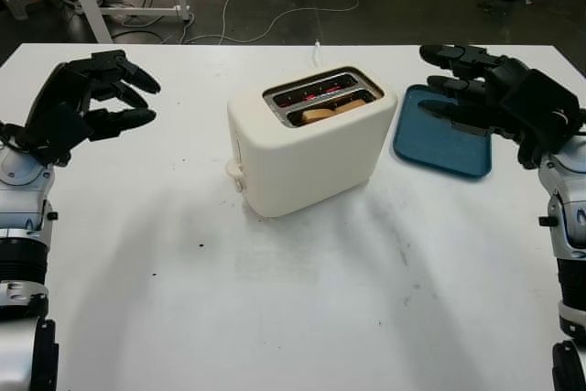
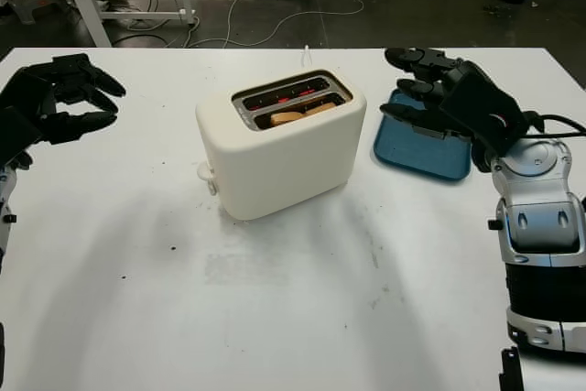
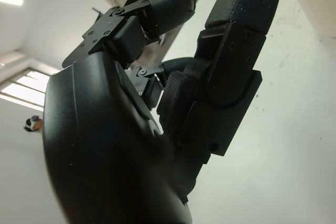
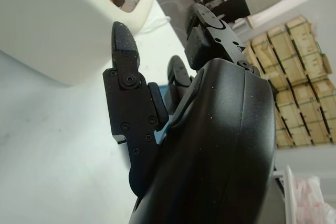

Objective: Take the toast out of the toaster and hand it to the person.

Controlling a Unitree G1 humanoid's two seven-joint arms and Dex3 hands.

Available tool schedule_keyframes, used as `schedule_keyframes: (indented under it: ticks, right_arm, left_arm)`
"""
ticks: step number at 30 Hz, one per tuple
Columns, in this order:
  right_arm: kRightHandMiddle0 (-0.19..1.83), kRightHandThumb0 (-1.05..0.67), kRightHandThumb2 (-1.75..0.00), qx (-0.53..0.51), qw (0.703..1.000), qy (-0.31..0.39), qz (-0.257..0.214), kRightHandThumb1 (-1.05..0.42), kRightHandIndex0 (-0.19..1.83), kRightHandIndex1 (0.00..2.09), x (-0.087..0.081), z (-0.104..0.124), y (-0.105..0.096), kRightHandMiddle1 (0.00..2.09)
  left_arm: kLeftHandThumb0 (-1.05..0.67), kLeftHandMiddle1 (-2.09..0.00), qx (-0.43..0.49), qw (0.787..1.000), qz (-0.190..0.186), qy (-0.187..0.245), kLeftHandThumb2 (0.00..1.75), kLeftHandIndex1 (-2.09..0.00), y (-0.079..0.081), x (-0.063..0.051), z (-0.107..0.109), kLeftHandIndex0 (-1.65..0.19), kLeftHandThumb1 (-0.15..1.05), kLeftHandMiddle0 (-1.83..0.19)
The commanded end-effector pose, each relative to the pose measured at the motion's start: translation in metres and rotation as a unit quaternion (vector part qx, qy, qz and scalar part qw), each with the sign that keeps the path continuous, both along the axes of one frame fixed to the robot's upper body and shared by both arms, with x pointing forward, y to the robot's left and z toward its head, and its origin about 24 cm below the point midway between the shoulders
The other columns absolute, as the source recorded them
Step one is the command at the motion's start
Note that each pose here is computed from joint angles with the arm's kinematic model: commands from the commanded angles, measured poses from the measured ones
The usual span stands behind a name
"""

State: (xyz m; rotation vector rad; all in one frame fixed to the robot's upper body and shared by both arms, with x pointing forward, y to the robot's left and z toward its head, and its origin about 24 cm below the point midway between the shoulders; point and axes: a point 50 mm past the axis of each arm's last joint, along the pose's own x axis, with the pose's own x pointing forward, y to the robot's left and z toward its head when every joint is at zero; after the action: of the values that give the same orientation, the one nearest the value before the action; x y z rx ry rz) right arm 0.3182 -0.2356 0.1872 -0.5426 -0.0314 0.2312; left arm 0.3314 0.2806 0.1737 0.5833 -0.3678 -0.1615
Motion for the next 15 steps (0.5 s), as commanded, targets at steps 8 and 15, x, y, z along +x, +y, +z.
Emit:
schedule_keyframes:
  ticks: [8, 15]
  right_arm:
    - [0.36, -0.30, -0.16, 0.002, 1.000, -0.011, 0.000, -0.92, 0.37, 0.01, 0.0000, 0.0014, -0.0006, 0.01]
    - [0.37, -0.31, -0.15, 0.001, 1.000, -0.011, -0.002, -0.92, 0.38, 0.01, -0.0004, 0.0014, -0.0001, 0.01]
  left_arm:
    - [-1.05, -1.26, 0.004, 1.000, 0.002, -0.004, 0.00, -1.04, 0.0003, -0.0006, 0.0001, -0.64, 0.83, -0.55]
    - [-1.05, -1.27, 0.006, 1.000, 0.002, -0.007, 0.00, -1.06, 0.0000, -0.0010, -0.0001, -0.62, 0.84, -0.53]
